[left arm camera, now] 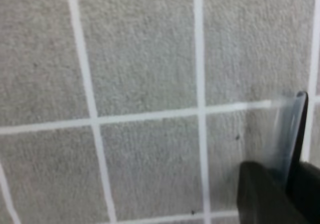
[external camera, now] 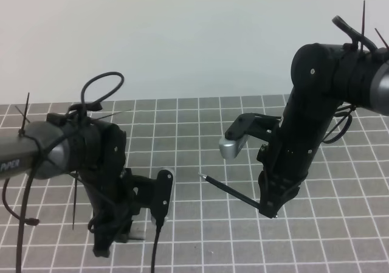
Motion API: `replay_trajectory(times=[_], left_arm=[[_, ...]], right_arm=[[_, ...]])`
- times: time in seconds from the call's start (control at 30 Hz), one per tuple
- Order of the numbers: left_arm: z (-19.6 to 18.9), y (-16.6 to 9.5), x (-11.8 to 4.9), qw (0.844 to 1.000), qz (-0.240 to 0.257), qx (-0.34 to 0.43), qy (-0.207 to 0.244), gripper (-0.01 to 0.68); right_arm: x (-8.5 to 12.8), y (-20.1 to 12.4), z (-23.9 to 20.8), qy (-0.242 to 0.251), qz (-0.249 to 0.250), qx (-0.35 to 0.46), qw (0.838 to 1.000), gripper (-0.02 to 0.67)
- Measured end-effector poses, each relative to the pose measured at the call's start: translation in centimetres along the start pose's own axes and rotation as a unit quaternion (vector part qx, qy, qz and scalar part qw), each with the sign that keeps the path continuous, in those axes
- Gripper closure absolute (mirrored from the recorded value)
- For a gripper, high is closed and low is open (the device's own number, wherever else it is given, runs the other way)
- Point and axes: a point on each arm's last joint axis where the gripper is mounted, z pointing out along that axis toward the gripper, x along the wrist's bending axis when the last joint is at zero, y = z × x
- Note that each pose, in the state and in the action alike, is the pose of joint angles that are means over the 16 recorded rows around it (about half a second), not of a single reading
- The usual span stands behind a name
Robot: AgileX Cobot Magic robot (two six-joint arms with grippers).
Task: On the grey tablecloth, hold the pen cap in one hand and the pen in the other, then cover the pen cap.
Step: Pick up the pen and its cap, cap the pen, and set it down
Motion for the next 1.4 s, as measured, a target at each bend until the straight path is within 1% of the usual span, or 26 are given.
replay_trajectory(times=[0.1,0.2,0.33,0.47,0.6,0.7,0.8,0.97,1.07,1.17,1.27,1.33,1.4], left_arm=[[-1.1,0.0,0.0,1.0,0.014,0.008,0.021,0.67],[-2.7,-0.1,-0.1,0.998,0.025,0.012,0.053,0.672],[-5.4,-0.1,-0.5,0.994,0.03,0.007,0.107,0.672],[-8.0,-0.4,-1.5,0.986,0.03,-0.006,0.166,0.672],[-10.0,-1.0,-3.2,0.972,0.031,-0.022,0.23,0.672],[-10.8,-1.5,-4.8,0.959,0.037,-0.035,0.278,0.672],[-10.9,-2.2,-6.6,0.942,0.051,-0.045,0.328,0.672],[-10.1,-3.1,-9.8,0.905,0.083,-0.067,0.412,0.672],[-9.2,-3.6,-11.6,0.882,0.098,-0.083,0.454,0.672],[-8.4,-3.8,-13.2,0.861,0.113,-0.098,0.486,0.672],[-7.8,-3.9,-14.4,0.844,0.127,-0.113,0.509,0.672],[-7.5,-3.8,-15.1,0.835,0.134,-0.123,0.519,0.672],[-7.2,-3.7,-15.5,0.83,0.14,-0.132,0.523,0.672]], right_arm=[[0.0,0.0,0.0,0.0,-0.001,0.0,1.0,0.648],[0.1,0.0,-0.2,-0.002,0.004,-0.002,1.0,0.648],[0.3,0.0,-0.9,-0.008,0.017,-0.008,1.0,0.652],[0.7,0.1,-2.1,-0.018,0.035,-0.019,0.999,0.652],[1.4,0.0,-3.8,-0.032,0.055,-0.037,0.997,0.648],[2.2,-0.4,-4.9,-0.036,0.069,-0.047,0.996,0.648],[3.0,-0.9,-5.5,-0.032,0.079,-0.049,0.995,0.644],[4.5,-2.1,-5.6,-0.015,0.092,-0.048,0.995,0.644],[5.6,-2.8,-5.0,0.002,0.093,-0.04,0.995,0.644],[7.0,-3.2,-4.3,0.02,0.089,-0.031,0.995,0.648],[8.6,-3.2,-3.6,0.036,0.078,-0.025,0.996,0.652],[9.8,-3.0,-3.2,0.047,0.067,-0.02,0.996,0.652],[11.0,-2.8,-2.8,0.055,0.054,-0.016,0.997,0.652]])
